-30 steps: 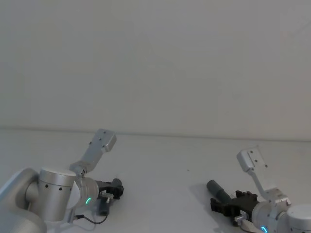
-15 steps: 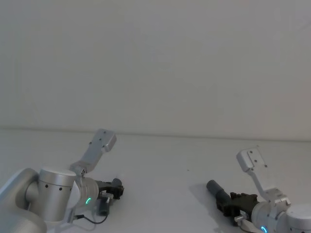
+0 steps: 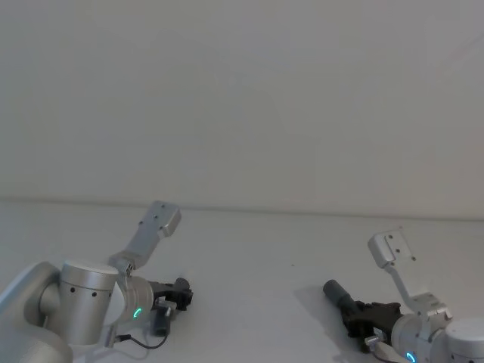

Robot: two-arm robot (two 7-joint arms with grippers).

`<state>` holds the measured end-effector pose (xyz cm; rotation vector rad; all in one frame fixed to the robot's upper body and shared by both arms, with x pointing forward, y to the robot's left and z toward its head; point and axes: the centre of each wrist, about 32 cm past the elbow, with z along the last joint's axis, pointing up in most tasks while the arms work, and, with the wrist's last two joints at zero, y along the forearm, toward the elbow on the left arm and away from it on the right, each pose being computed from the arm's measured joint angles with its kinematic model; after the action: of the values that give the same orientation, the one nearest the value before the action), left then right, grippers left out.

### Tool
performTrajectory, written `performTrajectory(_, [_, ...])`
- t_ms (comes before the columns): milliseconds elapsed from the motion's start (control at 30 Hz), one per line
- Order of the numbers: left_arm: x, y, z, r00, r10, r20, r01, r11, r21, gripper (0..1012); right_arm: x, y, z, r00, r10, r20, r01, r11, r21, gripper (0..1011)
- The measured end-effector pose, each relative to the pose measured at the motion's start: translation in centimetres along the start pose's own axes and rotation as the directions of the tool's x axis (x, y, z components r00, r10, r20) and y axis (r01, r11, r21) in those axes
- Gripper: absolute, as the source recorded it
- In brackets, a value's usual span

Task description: Use both hands to pick up one end of the pipe from the table, align the ends, and insert them.

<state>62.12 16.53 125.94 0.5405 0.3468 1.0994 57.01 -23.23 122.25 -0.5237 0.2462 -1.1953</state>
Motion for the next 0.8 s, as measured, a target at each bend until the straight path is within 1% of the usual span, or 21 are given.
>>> performTrajectory(800, [0.0,0.0,0.0,1.0,0.0,0.0,0.0,1.0,0.0,327,0.0,0.0,0.0,1.0,0.0,0.0,0.0,1.0,0.0,226])
